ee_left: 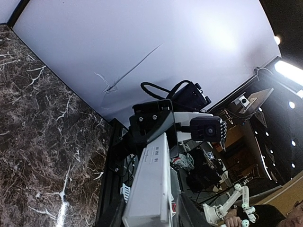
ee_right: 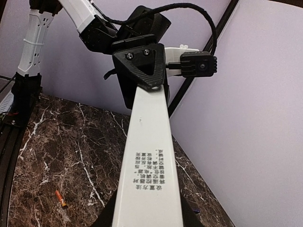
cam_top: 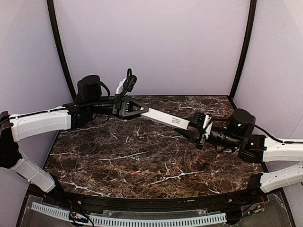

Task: Load the batteries into the remote control
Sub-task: Remove the battery cover from the remote control.

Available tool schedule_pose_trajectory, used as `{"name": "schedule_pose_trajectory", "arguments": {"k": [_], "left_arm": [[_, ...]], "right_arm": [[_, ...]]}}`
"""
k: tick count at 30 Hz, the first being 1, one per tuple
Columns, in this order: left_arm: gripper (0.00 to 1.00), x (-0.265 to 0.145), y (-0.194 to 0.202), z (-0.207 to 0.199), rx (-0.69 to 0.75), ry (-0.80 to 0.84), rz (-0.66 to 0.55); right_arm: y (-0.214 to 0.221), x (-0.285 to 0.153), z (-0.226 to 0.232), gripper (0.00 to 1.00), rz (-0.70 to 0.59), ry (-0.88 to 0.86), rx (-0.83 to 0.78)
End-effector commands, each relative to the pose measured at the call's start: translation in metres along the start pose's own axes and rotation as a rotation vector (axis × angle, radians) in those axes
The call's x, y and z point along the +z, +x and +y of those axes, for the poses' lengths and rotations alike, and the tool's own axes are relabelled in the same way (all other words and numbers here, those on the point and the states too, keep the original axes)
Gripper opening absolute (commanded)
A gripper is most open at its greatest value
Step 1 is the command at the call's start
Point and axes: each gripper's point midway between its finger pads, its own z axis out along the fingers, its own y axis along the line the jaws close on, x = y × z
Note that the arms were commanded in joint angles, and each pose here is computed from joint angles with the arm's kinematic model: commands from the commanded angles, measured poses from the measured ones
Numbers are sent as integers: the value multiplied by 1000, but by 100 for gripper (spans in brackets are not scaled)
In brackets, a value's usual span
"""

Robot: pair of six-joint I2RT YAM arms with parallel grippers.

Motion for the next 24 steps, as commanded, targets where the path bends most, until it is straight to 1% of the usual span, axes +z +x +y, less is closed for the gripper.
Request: {"name": "schedule_pose_trajectory", "arguments": {"k": [1,2,3,4,8,12,13,14,17,21,22,24], "left_arm": [[40,-5,-1,-10,64,6,0],[42,-6,-5,-11,93,-15,-16],[43,-7,-3,-6,77,-41,-9],[45,-8,-6,-6,97,-59,-19],[50,-10,-5,0,91,-103,-20],[52,-14,-4,8,104,-171,-15],[51,-14,-5,8,108,-179,-15],[45,-15,-4,8,114,-184,-11],[33,-15,-5,5,119,-176,-6],[30,-15,-4,7,105,-168,0],[30,-15,-5,6,103,-164,-5],[34,-17,-7,8,97,-166,-13]], "right_arm": [[-14,-1,-9,0,-44,42,15],[-14,0,-9,0,-42,40,17],[-13,0,-9,0,-37,42,20],[-12,1,-9,0,-33,40,24],[-11,3,-9,0,-23,34,33],[-7,4,-7,0,-8,29,38],[-8,3,-8,0,-10,32,37],[-8,3,-8,0,-9,32,36],[-9,2,-9,0,-15,36,33],[-10,1,-7,0,-22,30,31],[-10,0,-7,0,-23,29,29],[-11,-1,-8,0,-26,33,29]]}}
